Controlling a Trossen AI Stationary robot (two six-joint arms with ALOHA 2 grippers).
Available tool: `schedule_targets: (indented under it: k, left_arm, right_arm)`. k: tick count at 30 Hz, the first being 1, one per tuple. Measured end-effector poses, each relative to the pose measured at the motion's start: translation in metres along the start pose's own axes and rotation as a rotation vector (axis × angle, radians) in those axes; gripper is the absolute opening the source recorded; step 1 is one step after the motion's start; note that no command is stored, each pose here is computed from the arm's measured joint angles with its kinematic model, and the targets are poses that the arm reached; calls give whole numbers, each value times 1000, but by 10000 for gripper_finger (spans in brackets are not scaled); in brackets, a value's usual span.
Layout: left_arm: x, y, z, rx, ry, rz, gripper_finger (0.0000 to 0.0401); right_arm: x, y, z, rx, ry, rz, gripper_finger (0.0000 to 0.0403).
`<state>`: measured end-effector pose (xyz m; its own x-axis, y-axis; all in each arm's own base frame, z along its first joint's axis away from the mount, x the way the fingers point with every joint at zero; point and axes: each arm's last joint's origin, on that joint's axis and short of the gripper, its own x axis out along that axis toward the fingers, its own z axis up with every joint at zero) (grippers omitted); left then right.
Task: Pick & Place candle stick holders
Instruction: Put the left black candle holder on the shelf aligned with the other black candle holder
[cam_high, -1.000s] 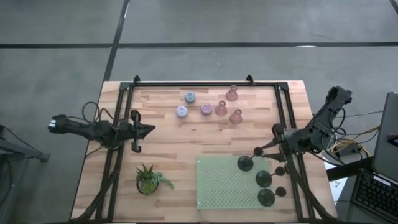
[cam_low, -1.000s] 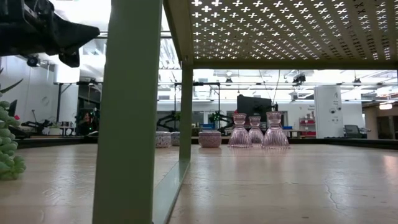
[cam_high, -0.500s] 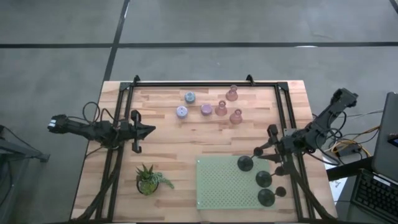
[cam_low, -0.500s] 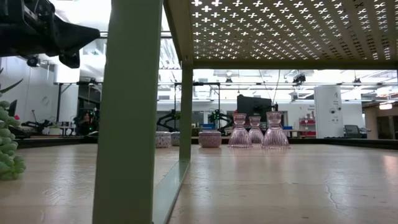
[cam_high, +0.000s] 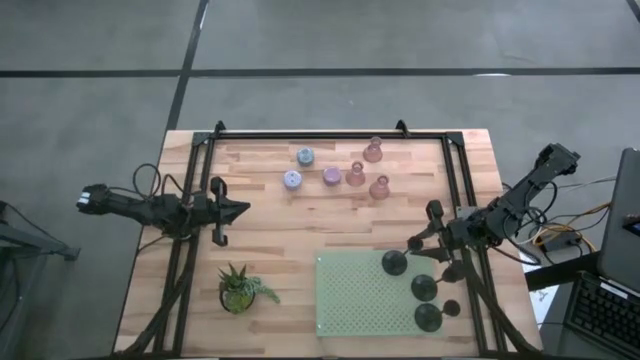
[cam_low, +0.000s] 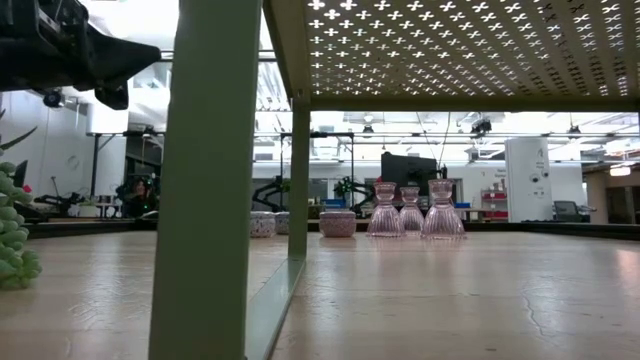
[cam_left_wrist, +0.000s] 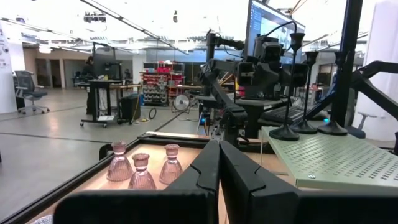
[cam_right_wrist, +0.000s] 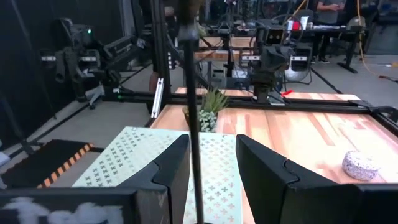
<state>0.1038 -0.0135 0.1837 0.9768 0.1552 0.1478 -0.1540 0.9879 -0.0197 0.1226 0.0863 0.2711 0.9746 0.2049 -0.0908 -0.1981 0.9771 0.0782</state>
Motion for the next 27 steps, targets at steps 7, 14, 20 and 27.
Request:
schedule_targets:
  k: [7,14,20,27]
  left_arm:
    - [0,0,0,0,0,0,12]
    - [0,0,0,0,0,0,12]
    - [0,0,0,0,1,0,12]
    - [0,0,0,0,1,0,12]
  right_arm:
    - [9,4,-5,-18,31,-8,123]
    - [15,7,-5,-36,11,3,123]
    - [16,7,-4,-32,3,0,113]
    - [17,5,-3,-26,1,-12,85]
